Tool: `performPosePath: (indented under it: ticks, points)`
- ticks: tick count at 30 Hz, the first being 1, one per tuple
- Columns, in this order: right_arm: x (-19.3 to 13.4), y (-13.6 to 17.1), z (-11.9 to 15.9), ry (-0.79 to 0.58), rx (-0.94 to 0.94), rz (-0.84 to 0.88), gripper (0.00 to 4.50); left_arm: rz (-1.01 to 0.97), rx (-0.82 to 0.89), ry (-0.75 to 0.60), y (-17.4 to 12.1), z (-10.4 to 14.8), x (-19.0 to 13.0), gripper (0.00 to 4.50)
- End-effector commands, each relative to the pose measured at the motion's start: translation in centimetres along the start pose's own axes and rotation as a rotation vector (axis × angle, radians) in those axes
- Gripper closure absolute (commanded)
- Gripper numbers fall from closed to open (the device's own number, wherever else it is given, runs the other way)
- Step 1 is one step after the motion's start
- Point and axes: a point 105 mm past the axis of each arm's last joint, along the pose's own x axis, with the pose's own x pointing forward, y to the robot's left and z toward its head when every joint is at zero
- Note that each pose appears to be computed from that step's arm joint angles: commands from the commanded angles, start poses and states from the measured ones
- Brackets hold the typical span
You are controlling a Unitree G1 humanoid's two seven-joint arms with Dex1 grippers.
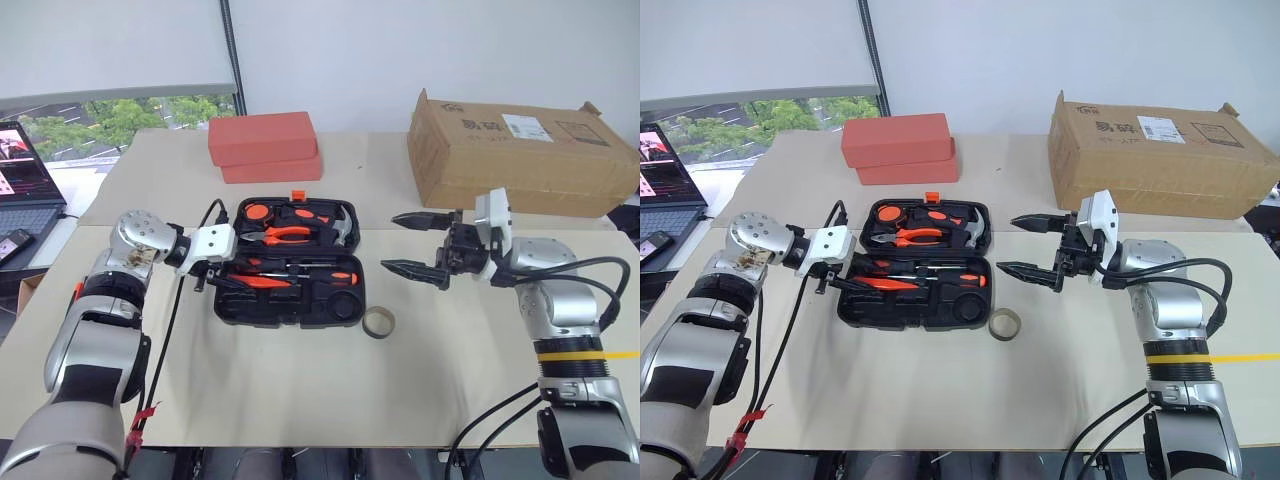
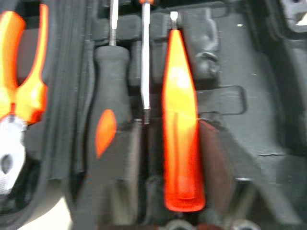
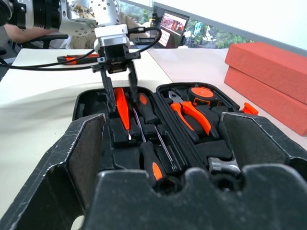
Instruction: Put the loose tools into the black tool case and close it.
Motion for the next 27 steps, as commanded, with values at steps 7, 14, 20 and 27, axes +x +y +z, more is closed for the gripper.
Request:
performPosePath:
  ticks: [7,14,20,27]
  points:
    - [-0.1,-0.5,1.3,-0.039,-0.065,-0.001,0.0,0.133,-0.014,-0.254,2.5,4.2,-3.3,2.1]
    - [0.1,-0.4,1.2,-0.042,-0.063,0.007,0.0,0.072,-0.009,-0.22,0.4,2.9,-1.6,3.96]
    - [0.1,-0.3,1.0,-0.035,-0.064,0.012,0.0,0.07,0.011,-0.182,-0.9,1.7,0.7,4.46]
    - [0.0,-0.3,1.0,-0.034,-0.065,0.01,0.0,0.083,-0.006,-0.176,-1.2,0.9,1.2,4.46]
